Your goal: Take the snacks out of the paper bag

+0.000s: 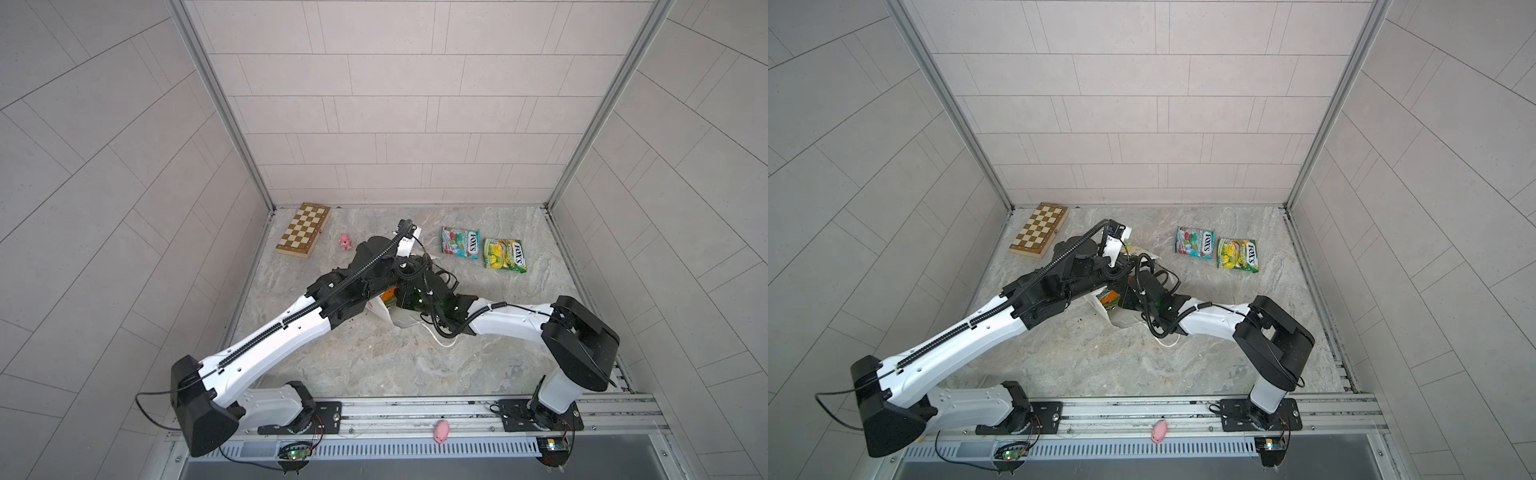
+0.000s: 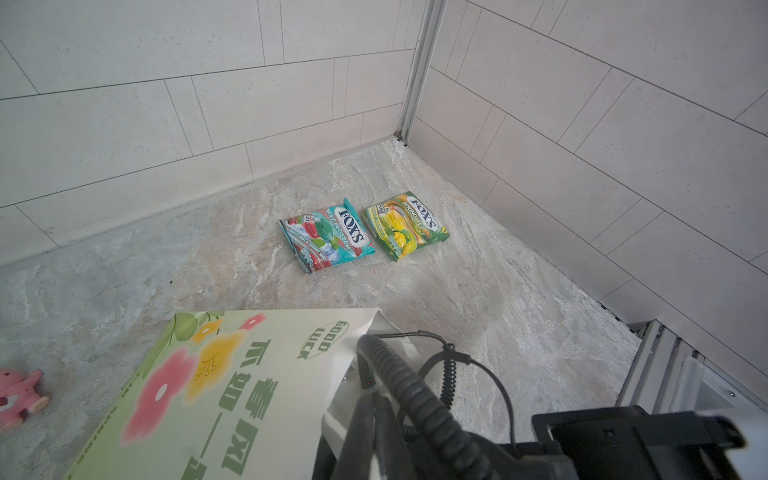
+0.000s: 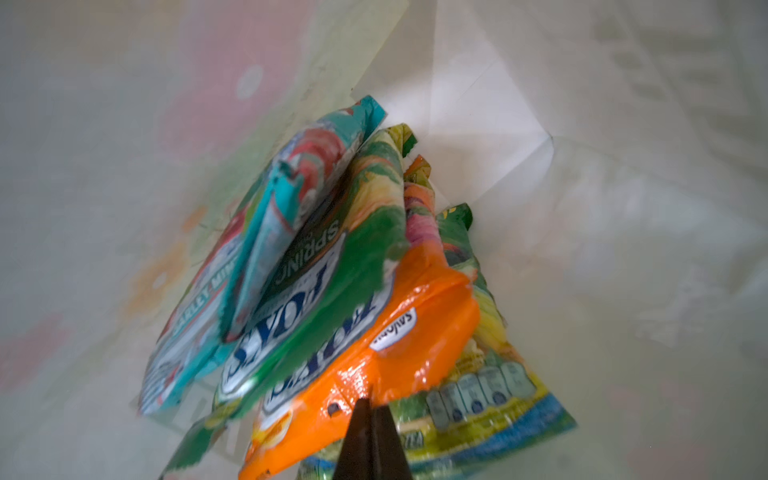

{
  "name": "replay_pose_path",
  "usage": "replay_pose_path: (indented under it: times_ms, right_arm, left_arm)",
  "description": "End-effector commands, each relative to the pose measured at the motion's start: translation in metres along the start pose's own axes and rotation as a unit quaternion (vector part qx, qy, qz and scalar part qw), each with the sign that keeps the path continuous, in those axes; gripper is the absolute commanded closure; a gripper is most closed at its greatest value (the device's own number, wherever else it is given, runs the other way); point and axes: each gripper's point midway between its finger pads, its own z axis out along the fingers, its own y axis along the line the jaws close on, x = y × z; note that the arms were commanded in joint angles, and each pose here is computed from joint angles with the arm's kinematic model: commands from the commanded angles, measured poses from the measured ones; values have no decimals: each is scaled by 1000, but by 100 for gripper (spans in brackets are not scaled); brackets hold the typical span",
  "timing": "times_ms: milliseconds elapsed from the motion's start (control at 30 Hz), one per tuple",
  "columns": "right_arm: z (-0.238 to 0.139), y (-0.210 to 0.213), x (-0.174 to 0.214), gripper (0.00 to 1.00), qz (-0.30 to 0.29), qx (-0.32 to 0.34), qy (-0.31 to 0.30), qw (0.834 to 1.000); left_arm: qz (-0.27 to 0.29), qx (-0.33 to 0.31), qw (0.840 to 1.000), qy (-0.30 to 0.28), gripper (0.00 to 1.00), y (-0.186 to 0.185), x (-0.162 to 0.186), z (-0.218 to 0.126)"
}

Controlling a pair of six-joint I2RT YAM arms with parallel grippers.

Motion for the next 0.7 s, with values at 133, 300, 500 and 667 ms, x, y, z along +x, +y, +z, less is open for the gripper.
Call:
replay_pose_path:
  times_ms: [133, 300, 500, 667]
  right_arm:
    - [-31, -11, -1, 100, -56, 27, 8, 998]
    - [-55, -12, -7, 100, -96, 41, 3, 995]
    - [-67, -17, -17, 100, -97, 37, -26, 994]
    - [-53, -1, -16, 88, -81, 16, -10, 997]
  left_arm:
    - [8, -21, 1000, -16, 100, 6, -5, -7]
    - [7, -24, 1000, -16, 100, 7, -5, -7]
    - [5, -22, 1000, -15, 100, 6, -5, -7]
    - [3, -17, 1000, -12, 100, 4, -4, -5]
